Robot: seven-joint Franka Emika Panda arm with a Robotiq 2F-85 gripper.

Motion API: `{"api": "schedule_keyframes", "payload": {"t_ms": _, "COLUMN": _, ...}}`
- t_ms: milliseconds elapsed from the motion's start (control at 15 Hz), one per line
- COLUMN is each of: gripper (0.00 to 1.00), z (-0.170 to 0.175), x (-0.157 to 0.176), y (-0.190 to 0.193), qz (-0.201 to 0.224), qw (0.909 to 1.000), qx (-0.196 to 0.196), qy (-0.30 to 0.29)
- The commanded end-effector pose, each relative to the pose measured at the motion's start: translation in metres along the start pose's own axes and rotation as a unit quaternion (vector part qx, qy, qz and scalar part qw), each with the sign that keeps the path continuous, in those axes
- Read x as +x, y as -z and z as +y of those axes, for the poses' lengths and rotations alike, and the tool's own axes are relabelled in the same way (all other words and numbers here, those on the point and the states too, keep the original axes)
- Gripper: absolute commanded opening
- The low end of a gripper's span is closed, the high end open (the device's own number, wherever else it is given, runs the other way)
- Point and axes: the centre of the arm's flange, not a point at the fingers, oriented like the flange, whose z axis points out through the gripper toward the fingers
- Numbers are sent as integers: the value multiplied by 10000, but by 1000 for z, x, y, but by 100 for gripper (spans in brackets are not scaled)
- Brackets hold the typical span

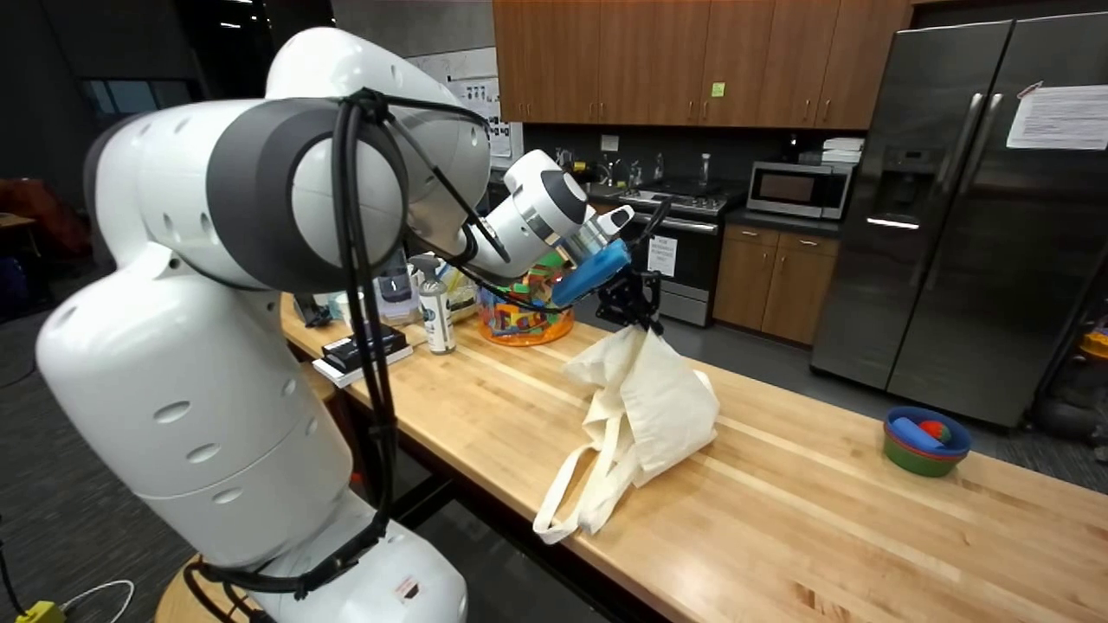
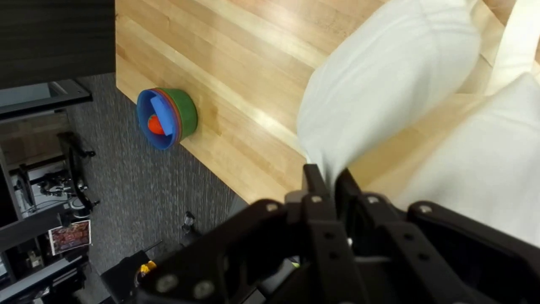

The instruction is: Wipe the table using the shopping bag

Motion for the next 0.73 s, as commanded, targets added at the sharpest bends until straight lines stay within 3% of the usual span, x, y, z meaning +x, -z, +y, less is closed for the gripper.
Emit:
{"api": "schedule_keyframes", "payload": {"t_ms": 0, "gripper": 18, "z": -1, "x": 0, "y": -1, "qz": -8, "qw": 10000, "qx": 2, "qy": 6}}
{"api": "schedule_keyframes", "payload": {"t_ms": 67, "gripper": 26, "z": -1, "x": 0, "y": -1, "qz": -13, "qw": 10000, "qx": 4, "qy": 10}}
{"api": "schedule_keyframes", "payload": {"t_ms": 133, "gripper": 28, "z": -1, "x": 0, "y": -2, "qz": -17, "qw": 10000, "qx": 5, "qy": 12}}
{"api": "schedule_keyframes", "payload": {"t_ms": 667, "gripper": 28, "z": -2, "x": 0, "y": -2, "qz": -18, "qw": 10000, "qx": 6, "qy": 14}}
